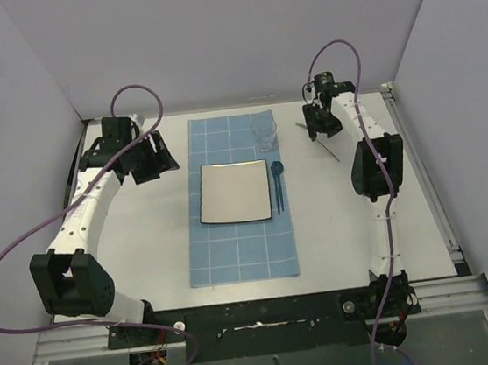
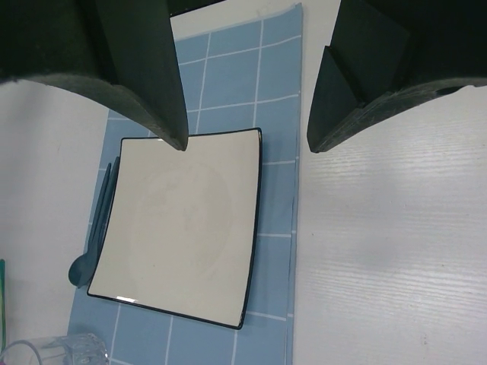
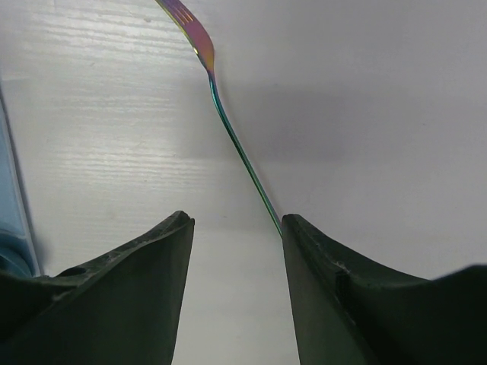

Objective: Set the dinner table for one person
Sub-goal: Pick up the fork at the center of the board.

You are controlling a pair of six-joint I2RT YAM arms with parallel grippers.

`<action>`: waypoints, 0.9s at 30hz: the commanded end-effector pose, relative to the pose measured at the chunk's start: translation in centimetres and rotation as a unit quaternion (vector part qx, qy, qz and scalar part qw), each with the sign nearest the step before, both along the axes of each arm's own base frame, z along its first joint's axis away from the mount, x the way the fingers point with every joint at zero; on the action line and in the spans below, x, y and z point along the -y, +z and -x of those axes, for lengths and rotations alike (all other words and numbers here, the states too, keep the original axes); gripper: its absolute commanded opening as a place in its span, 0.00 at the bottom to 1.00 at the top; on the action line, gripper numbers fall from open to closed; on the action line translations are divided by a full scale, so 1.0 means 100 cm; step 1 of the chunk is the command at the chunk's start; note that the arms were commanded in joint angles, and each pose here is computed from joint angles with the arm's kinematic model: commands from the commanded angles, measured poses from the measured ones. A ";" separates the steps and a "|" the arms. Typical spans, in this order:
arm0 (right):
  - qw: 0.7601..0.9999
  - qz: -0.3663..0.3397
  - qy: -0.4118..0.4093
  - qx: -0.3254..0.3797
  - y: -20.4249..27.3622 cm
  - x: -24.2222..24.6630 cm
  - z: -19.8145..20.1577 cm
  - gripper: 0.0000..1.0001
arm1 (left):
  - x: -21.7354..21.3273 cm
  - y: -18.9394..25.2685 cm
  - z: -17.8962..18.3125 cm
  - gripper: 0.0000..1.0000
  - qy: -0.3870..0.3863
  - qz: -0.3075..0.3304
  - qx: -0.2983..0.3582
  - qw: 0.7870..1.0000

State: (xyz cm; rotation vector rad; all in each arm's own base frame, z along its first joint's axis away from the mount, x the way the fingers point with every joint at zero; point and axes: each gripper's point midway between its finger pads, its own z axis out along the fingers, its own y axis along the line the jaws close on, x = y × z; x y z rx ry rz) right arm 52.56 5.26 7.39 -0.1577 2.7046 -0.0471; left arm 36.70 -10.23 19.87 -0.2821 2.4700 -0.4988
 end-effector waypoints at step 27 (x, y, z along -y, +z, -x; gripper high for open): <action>1.000 -0.024 -0.012 -0.007 -0.053 0.013 -0.015 0.21 | 0.002 0.030 0.009 0.62 -0.004 0.029 0.027 0.999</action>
